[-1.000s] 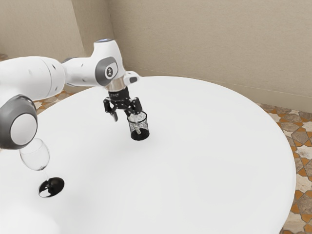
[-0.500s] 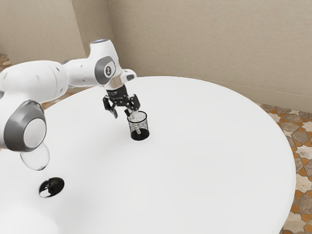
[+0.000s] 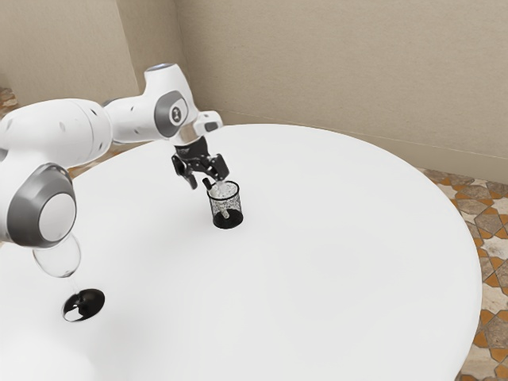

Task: Take the marker out of the pen holder and place it to the left of the pen holder.

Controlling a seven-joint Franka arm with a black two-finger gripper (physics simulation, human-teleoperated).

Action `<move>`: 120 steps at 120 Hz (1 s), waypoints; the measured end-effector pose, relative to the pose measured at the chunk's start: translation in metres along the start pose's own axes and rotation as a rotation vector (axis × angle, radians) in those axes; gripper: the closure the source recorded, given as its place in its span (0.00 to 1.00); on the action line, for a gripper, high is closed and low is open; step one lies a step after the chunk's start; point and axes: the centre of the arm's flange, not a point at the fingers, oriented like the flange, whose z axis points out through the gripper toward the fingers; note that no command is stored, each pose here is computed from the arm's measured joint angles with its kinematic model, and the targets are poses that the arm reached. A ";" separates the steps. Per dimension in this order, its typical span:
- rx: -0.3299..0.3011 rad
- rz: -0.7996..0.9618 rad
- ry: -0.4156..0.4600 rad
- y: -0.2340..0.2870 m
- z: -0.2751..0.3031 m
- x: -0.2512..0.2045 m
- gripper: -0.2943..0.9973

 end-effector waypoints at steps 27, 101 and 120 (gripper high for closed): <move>-0.008 0.052 0.007 0.000 -0.001 0.001 0.39; -0.003 0.133 0.142 0.016 -0.116 -0.015 0.82; 0.080 0.030 0.163 -0.051 -0.194 -0.063 0.83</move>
